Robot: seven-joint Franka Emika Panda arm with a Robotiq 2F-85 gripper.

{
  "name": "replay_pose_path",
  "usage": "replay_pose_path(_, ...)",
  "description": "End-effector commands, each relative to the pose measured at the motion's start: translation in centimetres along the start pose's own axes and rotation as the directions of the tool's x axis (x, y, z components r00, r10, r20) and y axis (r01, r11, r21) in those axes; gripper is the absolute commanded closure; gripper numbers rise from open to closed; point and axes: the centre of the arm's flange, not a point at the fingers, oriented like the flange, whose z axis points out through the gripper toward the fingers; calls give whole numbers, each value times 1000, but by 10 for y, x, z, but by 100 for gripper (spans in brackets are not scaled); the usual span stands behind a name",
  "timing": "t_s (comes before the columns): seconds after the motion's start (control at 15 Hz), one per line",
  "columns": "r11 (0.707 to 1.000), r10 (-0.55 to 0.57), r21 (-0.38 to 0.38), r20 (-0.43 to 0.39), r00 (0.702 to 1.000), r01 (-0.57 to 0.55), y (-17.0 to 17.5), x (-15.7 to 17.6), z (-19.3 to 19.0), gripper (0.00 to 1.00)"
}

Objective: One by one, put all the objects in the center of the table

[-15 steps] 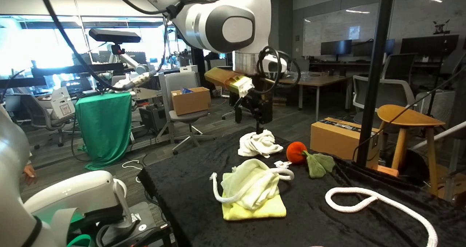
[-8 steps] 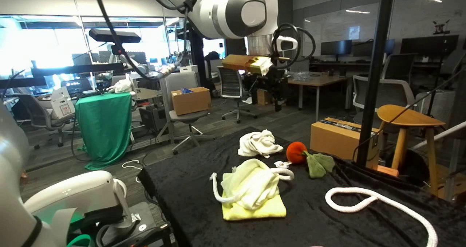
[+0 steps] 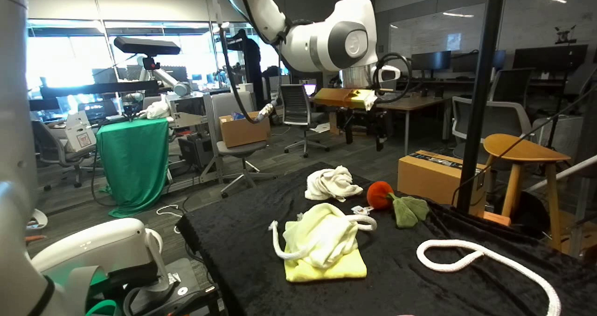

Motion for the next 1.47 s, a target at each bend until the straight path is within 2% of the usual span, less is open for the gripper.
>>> replay_pose_path(0.0,1000,5,-16,-5,1000,-5,-5,42,29,0)
replay_pose_path(0.47,998,48,-36,36,998,-47,8,77,90,0)
replay_pose_path(0.8,998,59,-40,83,995,-56,13,84,119,0)
replay_pose_path(1.4,999,40,-40,183,982,-33,-4,78,159,0)
